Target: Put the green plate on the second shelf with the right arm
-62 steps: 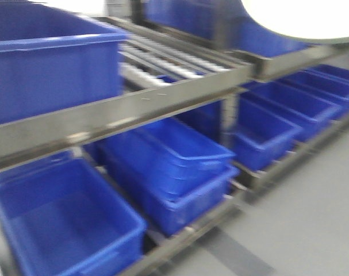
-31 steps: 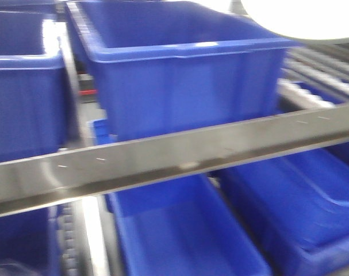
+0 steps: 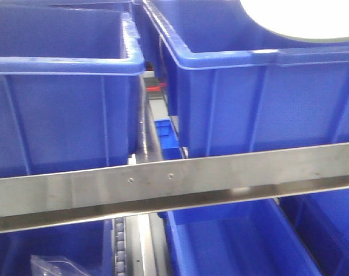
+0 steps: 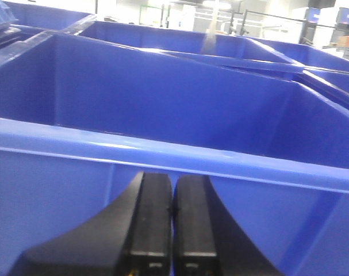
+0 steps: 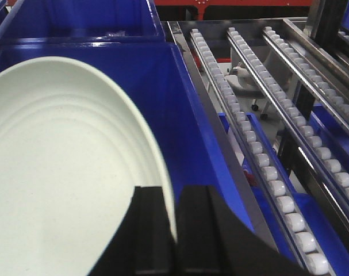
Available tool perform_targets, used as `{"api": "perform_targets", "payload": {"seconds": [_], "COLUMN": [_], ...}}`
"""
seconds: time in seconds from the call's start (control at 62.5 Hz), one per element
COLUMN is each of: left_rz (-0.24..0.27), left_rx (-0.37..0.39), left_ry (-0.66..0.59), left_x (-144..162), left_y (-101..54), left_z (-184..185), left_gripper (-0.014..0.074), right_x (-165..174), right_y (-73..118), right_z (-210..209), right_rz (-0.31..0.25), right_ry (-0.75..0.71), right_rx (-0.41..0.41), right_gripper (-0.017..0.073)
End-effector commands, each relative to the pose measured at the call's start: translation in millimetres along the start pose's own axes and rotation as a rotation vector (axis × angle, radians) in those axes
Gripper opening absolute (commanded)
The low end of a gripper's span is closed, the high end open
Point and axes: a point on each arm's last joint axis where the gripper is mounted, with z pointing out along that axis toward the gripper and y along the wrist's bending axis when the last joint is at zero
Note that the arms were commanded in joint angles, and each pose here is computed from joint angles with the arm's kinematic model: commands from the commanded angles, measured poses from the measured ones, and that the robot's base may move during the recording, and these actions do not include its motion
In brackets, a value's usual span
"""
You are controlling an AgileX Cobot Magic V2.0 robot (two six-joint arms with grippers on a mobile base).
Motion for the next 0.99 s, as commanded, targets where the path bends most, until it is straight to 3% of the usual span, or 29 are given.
{"api": "perform_targets", "payload": {"seconds": [0.0, 0.512, 0.737, 0.833, 0.977], "left_rz": [-0.009, -0.009, -0.009, -0.009, -0.009], "left_rx": [0.007, 0.007, 0.007, 0.007, 0.007], "left_ry": [-0.058, -0.058, -0.058, -0.058, -0.058], "left_x": [5.4, 5.4, 5.4, 5.4, 5.4], "left_y": [1.0, 1.0, 1.0, 1.0, 1.0], "left_z": [-0.8, -0.8, -0.8, -0.8, -0.8], "left_gripper": [0.0130, 0.0130, 0.0130, 0.0130, 0.0130], "right_x": [-20.5, -21.2, -33.8, -36.5, -31.5], "right_y": [3.5, 3.8, 10.7, 14.6, 16.0], "right_z": [-6.3, -6.4, -5.7, 8.6, 50.6], "right_rz": [0.005, 0.005, 0.005, 0.018, 0.068], "right_ry": [-0.133, -0.141, -0.294, -0.340, -0.277], "right_rx": [-0.040, -0.044, -0.119, -0.158, -0.158], "right_gripper": [0.0053, 0.0053, 0.0053, 0.0053, 0.0053]}}
